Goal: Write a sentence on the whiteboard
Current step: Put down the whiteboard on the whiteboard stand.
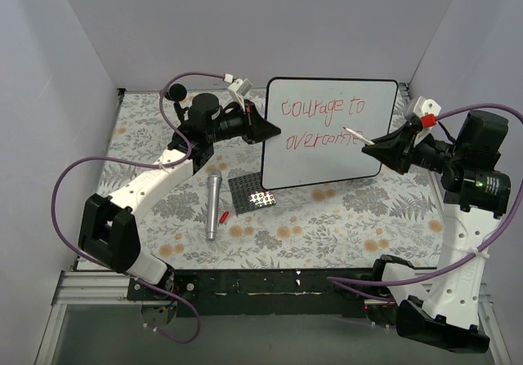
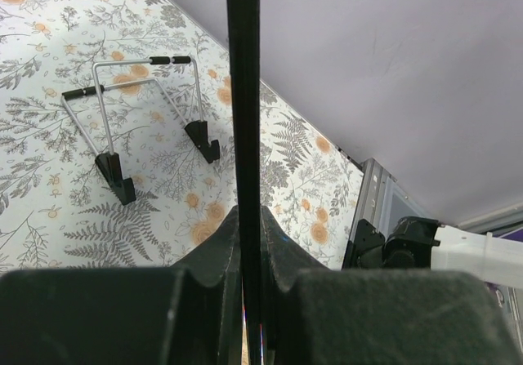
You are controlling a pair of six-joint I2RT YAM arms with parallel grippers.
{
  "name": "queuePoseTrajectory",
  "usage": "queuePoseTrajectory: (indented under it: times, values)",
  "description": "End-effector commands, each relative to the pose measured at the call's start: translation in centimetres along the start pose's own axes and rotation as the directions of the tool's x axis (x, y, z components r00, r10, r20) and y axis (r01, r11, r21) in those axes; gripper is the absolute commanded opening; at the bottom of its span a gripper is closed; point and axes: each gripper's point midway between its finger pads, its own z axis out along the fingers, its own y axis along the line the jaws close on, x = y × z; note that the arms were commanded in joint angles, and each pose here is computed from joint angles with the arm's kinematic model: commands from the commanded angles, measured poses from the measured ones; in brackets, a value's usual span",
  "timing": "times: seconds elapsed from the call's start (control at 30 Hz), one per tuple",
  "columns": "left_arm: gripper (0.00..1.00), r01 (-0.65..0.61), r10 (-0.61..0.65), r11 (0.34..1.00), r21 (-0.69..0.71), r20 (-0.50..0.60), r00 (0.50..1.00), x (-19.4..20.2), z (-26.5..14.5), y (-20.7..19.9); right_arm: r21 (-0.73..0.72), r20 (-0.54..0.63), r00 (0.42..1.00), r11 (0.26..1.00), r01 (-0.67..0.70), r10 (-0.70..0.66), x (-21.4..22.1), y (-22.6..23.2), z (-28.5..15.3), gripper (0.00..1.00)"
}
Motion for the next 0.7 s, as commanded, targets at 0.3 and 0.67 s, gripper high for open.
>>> queuePoseTrajectory:
  times: [0.3, 0.67]
  values:
    - [0.00, -0.270, 0.235, 0.939, 0.214, 0.176, 0.956, -8.9, -0.3, -3.4, 0.005, 0.009, 1.000, 1.000, 0.019, -0.019, -0.1, 0.0, -0.1, 0.01]
    - [0.00, -0.276, 0.235, 0.910, 0.308, 0.165, 0.958, -9.5, 2.1, -1.3, 0.027, -0.013, 1.000, 0.999, 0.020, -0.020, 0.6, -0.6, -0.1, 0.01]
